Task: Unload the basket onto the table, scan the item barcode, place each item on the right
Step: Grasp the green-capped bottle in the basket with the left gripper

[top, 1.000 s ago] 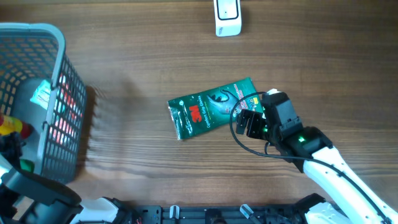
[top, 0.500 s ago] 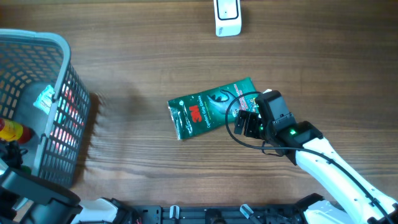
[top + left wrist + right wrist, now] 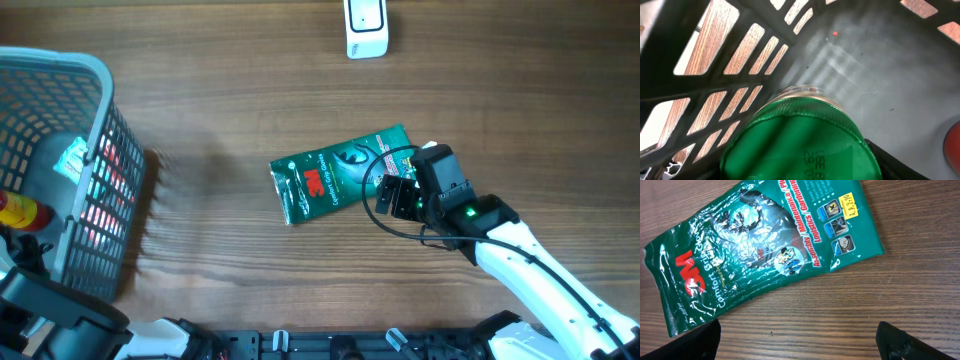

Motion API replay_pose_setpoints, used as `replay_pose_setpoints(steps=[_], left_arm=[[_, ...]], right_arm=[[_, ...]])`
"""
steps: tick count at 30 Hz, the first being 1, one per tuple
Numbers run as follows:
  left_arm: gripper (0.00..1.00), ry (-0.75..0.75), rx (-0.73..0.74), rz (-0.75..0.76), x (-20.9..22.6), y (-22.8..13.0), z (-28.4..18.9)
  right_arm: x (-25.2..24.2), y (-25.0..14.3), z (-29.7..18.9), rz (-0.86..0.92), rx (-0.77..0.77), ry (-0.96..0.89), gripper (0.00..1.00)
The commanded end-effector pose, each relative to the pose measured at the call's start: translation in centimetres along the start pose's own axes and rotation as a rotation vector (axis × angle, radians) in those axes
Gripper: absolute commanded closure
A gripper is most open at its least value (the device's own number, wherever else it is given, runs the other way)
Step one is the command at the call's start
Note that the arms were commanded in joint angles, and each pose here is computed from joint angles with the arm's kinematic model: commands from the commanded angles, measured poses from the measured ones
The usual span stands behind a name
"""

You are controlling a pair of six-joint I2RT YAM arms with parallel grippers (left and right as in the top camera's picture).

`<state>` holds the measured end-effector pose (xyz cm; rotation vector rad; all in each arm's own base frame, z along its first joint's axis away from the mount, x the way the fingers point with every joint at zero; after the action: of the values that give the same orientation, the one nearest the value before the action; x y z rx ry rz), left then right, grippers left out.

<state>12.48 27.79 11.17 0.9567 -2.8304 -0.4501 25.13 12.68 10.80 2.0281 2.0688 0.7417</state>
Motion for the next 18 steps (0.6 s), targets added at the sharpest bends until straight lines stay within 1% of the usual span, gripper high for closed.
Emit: replay_pose_setpoints(steps=[1, 4, 7, 9, 13, 16, 18], left_arm=[[0.35, -0.006, 0.035, -0.009, 0.2, -0.4, 0.1], [0.38, -0.048, 0.072, 0.018, -0.4, -0.6, -0.6], [0.38, -0.085, 0.063, 0.02, -0.7, -0.1, -2.4], [0.38, -0.134, 0.057, 0.047, -1.2, 0.0, -4.0], [0.36, -0.28, 0.017, 0.085, -2.3, -0.1, -9.0], [0.35, -0.423, -0.013, 0.122, -3.0, -0.8, -13.6], [0.35, -0.539, -0.008, 0.172, -3.4, -1.8, -16.9]], right_arm=[[0.0, 0.4, 0.1, -0.02, -0.015, -0.014, 0.0], [0.0, 0.4, 0.1, -0.02, -0.014, -0.014, 0.0], [0.0, 0.4, 0.1, -0.02, -0.015, -0.014, 0.0], [0.1, 0.5, 0.1, -0.02, -0.016, -0.013, 0.0], [0.1, 0.4, 0.1, -0.02, -0.016, -0.013, 0.0], [0.1, 0.4, 0.1, -0.02, -0.016, -0.013, 0.0], [0.1, 0.4, 0.1, -0.02, -0.016, -0.013, 0.0]])
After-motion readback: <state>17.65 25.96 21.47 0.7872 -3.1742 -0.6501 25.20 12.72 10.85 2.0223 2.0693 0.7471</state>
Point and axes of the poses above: each gripper's point midway between its finger pads, its own z axis out along the fingers, its own x axis along the line the jaws close on, y = z × x, the point moved 4 cm from there along -z, back along the fingers, and after that the axes turned 10 degrees about -z, right-handed, at the moved point
